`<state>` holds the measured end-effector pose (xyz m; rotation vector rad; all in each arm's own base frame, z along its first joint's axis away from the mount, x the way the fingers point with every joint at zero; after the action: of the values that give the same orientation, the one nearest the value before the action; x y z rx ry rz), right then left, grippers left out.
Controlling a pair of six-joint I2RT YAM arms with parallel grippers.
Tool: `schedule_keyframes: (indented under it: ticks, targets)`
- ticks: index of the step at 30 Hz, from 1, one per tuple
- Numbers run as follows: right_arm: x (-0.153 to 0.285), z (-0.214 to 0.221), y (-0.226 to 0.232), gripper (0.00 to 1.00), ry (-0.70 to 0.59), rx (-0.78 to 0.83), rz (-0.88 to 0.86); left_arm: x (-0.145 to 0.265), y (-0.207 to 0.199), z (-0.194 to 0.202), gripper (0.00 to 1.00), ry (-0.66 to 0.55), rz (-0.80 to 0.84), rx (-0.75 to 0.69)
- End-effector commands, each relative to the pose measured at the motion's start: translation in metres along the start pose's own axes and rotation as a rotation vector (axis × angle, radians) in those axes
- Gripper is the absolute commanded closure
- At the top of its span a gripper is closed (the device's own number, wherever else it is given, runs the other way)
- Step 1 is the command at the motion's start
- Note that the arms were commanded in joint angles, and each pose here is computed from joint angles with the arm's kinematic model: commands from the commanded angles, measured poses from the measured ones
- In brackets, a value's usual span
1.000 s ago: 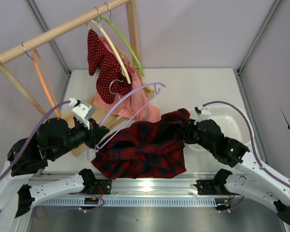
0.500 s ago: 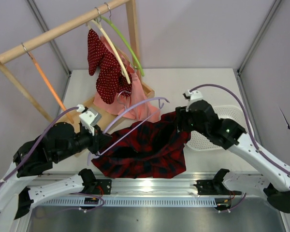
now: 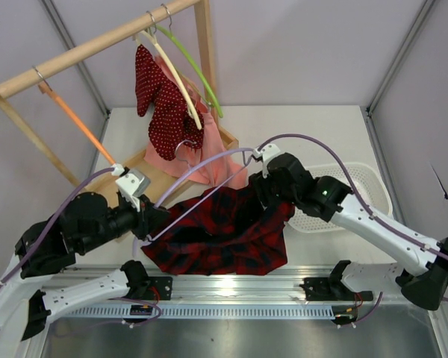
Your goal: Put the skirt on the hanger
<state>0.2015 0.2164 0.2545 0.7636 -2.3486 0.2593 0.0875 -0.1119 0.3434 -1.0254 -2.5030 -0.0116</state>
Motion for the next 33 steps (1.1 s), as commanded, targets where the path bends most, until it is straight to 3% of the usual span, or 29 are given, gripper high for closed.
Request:
schedule_keyframes:
  ticks: [1, 2, 5, 6, 7, 10, 12, 16, 20, 26, 33]
  targets:
    - [-0.018, 0.003, -0.008, 0.48, 0.031, 0.067, 0.086, 0.007, -0.002, -0.011, 1.00, -0.062, 0.016, 0.021]
    - [-0.022, 0.006, -0.008, 0.51, 0.045, 0.075, 0.088, 0.008, -0.002, -0.011, 1.00, -0.062, 0.016, 0.022]
    - [-0.032, 0.019, -0.007, 0.73, 0.091, 0.078, 0.083, 0.008, 0.000, -0.009, 1.00, -0.060, 0.003, 0.026]
    - [-0.033, 0.022, -0.008, 0.92, 0.095, 0.046, 0.090, 0.009, 0.000, -0.010, 1.00, -0.066, 0.004, 0.027]
    - [-0.032, 0.024, -0.011, 1.00, 0.089, 0.014, 0.103, 0.009, 0.000, -0.009, 1.00, -0.070, 0.006, 0.030]
    - [-0.019, 0.025, -0.020, 1.00, -0.001, -0.178, 0.126, 0.011, 0.000, -0.008, 1.00, -0.077, 0.012, 0.032]
    - [0.002, 0.016, -0.032, 1.00, -0.134, -0.317, 0.124, 0.012, 0.001, -0.005, 1.00, -0.073, 0.014, 0.032]
    - [0.022, 0.040, -0.050, 1.00, -0.271, -0.600, 0.150, 0.015, 0.002, -0.002, 1.00, -0.067, 0.013, 0.031]
    - [0.037, 0.047, -0.051, 1.00, -0.449, -0.739, 0.072, 0.014, 0.001, 0.000, 1.00, -0.069, 0.024, 0.020]
    - [0.043, 0.027, -0.051, 1.00, -0.616, -0.778, 0.026, 0.007, -0.001, 0.002, 1.00, -0.052, 0.036, 0.005]
    - [0.062, -0.051, -0.042, 1.00, -0.730, -0.701, -0.051, 0.005, 0.002, 0.007, 1.00, -0.082, 0.023, 0.029]
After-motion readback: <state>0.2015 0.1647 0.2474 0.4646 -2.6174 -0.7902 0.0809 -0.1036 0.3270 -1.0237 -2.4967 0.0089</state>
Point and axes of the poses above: each gripper's point midway between its finger pads, its own x axis back along the fingers, its own y axis along the line the jaws close on, z = x × y, the point moved 4 cm from there along x, back along the fingers
